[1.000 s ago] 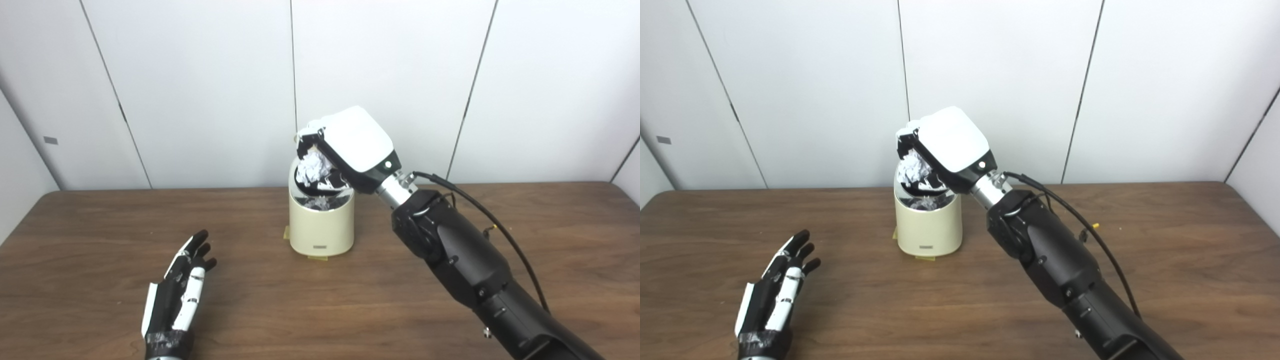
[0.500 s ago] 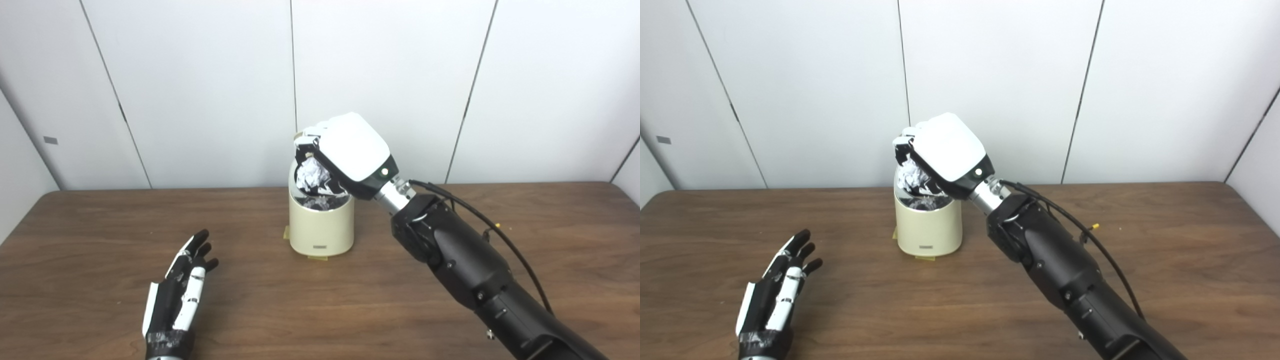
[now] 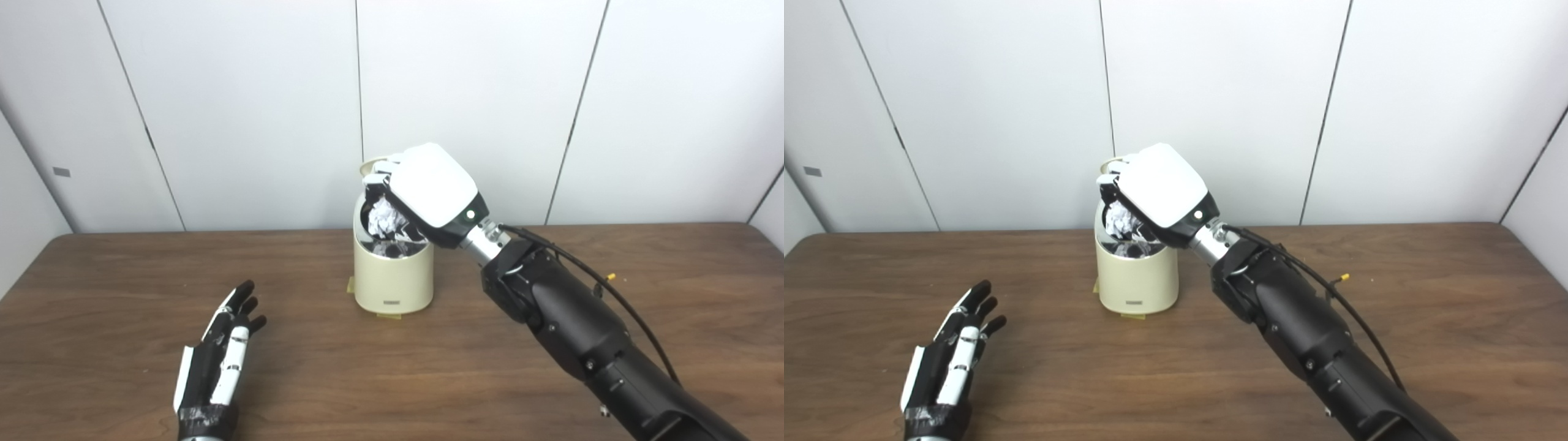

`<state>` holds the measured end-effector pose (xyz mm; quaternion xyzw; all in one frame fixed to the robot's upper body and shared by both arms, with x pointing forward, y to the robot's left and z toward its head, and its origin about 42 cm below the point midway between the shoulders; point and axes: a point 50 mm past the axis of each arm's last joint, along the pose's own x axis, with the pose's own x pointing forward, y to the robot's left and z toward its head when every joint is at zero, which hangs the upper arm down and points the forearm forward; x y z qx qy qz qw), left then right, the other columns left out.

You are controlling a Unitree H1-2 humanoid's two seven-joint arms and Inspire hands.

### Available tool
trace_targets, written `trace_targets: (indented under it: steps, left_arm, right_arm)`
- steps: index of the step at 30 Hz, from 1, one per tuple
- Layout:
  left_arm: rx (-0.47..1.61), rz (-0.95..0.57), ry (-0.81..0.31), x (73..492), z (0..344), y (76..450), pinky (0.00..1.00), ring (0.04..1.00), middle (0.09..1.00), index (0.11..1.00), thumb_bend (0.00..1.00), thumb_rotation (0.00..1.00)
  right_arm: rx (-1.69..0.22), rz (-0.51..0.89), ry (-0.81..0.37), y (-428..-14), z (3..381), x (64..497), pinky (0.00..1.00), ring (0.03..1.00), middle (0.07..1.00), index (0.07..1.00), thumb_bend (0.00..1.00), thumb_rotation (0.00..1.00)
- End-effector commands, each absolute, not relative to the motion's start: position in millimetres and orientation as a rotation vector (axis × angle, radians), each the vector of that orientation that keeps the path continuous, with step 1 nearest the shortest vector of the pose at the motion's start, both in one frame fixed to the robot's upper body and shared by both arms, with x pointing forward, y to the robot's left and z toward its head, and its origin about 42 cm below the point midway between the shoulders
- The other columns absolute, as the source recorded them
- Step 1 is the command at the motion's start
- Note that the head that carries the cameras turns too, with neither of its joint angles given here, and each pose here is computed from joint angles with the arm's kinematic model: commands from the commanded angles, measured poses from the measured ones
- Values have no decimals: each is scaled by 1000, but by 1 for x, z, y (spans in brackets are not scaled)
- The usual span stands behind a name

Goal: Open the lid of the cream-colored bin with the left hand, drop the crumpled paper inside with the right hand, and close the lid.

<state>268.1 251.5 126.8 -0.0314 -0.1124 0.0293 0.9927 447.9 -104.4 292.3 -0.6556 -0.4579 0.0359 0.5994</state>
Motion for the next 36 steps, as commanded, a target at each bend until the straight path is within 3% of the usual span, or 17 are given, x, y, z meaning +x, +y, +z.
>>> trace_targets:
  steps: [1,36]
  left_arm:
    - [-68,57,-214,264,120,252,840,924,939,904,174,619]
    - [-46,44,-200,264,122,258,884,928,950,914,179,637]
  right_arm:
    - [-1514,-2,-1094,-105,318,450,350,498,589,454,488,0]
    - [-1601,23,-950,-103,322,444,380,526,630,515,479,0]
